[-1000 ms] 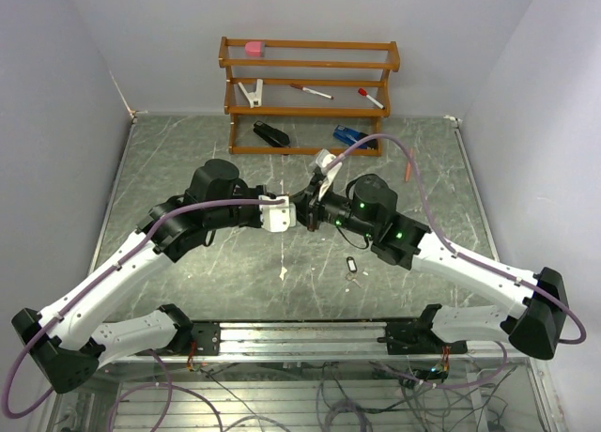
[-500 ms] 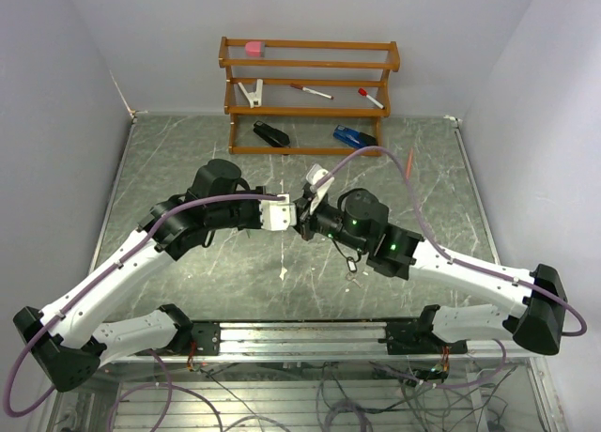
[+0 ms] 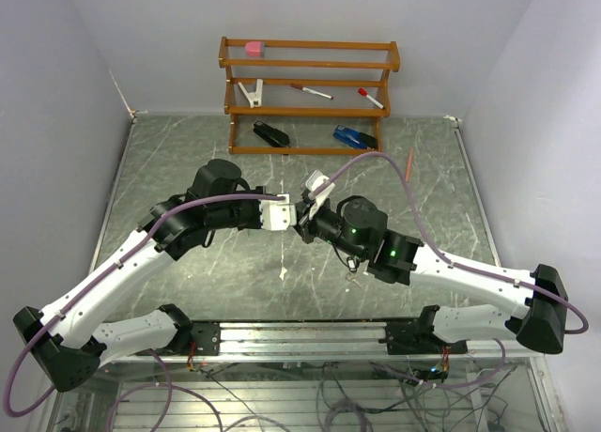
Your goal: Put the keys on the keyring
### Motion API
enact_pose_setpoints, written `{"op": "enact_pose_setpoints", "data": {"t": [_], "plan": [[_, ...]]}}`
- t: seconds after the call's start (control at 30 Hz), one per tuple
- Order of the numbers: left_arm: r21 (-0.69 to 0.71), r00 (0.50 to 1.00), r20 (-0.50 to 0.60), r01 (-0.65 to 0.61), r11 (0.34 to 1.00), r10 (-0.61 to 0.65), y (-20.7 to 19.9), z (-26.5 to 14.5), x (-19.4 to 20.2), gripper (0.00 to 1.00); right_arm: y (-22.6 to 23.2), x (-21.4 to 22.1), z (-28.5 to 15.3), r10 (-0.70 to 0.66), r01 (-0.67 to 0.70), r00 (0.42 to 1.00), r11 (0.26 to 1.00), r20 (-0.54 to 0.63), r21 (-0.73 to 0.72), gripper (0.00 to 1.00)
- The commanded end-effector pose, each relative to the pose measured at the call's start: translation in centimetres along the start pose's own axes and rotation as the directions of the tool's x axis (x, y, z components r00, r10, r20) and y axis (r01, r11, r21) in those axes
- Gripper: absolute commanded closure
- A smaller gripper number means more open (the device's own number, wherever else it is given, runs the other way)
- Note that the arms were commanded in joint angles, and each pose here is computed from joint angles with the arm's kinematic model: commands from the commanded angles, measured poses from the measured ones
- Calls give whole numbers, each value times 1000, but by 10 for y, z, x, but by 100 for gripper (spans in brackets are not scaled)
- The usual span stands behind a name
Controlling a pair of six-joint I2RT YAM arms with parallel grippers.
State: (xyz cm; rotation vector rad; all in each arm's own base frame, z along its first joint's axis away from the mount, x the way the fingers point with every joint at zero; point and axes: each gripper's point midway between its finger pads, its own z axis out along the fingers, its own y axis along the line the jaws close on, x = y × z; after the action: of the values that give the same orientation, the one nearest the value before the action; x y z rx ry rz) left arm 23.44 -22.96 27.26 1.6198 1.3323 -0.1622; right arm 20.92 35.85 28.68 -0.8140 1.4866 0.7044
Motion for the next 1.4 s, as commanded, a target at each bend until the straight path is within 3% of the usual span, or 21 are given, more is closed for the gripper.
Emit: {"op": "enact_pose_setpoints", "data": {"t": [0.0,1.37], "plan": [[-55,998,59,-4,998,7,18,-9,-20,93,-6,-19,-2,-16,13,998,999,63,40,100],[-11,993,90,74,997,-72,13,-9,-29,93,-2,-23,-4,-89,77,991,990,100,121,100]]}}
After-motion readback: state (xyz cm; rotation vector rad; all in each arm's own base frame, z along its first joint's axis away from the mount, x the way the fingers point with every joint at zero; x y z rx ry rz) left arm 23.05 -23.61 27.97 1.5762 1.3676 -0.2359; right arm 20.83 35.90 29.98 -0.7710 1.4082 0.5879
